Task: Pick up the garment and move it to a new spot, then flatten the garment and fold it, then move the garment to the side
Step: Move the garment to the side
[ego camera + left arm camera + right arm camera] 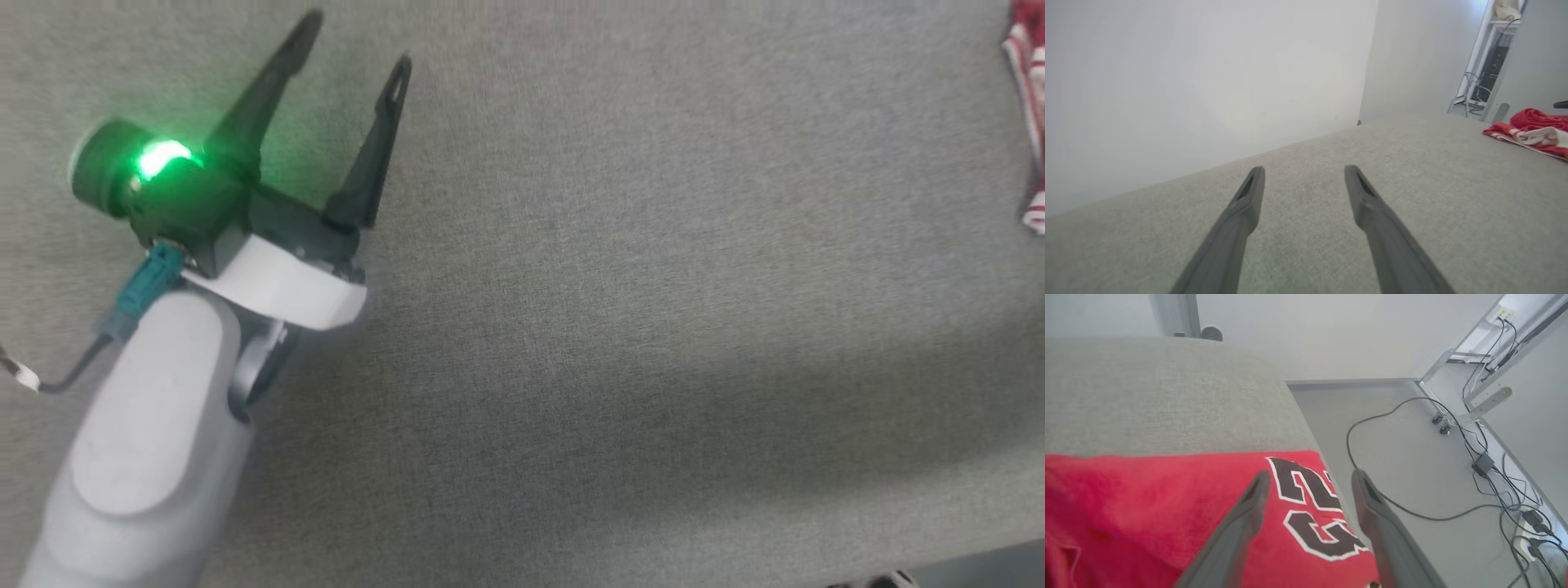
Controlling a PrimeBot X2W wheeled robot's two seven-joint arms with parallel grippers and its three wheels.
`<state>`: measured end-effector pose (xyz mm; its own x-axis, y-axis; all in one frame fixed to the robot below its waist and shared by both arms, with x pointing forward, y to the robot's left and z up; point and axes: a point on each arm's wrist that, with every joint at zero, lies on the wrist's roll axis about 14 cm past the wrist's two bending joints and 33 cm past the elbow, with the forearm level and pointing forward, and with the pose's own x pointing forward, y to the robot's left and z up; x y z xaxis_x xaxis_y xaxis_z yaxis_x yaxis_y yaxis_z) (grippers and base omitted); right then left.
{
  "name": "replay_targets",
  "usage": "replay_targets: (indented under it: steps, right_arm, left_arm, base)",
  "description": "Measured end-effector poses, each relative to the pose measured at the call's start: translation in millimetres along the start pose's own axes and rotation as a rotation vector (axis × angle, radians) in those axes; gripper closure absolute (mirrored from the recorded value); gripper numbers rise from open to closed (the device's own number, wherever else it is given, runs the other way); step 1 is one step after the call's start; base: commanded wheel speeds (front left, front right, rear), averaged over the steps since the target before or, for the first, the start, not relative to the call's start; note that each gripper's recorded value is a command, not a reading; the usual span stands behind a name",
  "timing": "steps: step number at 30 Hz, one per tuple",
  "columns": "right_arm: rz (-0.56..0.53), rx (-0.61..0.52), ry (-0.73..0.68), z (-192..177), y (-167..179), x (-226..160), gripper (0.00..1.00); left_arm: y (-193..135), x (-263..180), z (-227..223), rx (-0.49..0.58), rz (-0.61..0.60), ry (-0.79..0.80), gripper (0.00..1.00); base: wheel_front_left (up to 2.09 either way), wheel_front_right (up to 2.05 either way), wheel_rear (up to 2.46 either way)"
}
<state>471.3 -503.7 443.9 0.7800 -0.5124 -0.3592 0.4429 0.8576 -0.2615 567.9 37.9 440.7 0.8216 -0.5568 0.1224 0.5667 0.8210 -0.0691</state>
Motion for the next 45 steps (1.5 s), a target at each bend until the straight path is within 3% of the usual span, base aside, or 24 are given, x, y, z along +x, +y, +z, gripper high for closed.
replay_targets:
  steps: [9, 19, 27, 34, 45]
  right_arm:
    - [0.19, -0.039, -0.133, 22, 53, -33, 0.0]
    - [0.428, 0.052, -0.206, 13, 137, -93, 0.0]
    - [0.563, 0.108, -0.264, 18, 181, -138, 0.0]
    - [0.656, 0.163, -0.388, 45, 200, -185, 0.0]
    - [0.623, 0.234, -0.45, 41, 171, -218, 0.0]
  left_arm:
    - [6, -54, 17, -0.044, 0.14, 0.054, 0.0]
    - [15, -137, 47, -0.053, 0.326, 0.073, 0.0]
    - [19, -193, 70, -0.043, 0.437, 0.053, 0.0]
    - [18, -240, 80, -0.031, 0.508, 0.044, 0.0]
    - [15, -270, 93, -0.016, 0.549, 0.011, 0.0]
  base:
    - [0.0, 0.0, 0.0]
    - [0.0, 0.0, 0.0]
    - [0.0, 0.0, 0.0]
    - [0.0, 0.0, 0.0]
    - [0.0, 0.0, 0.0]
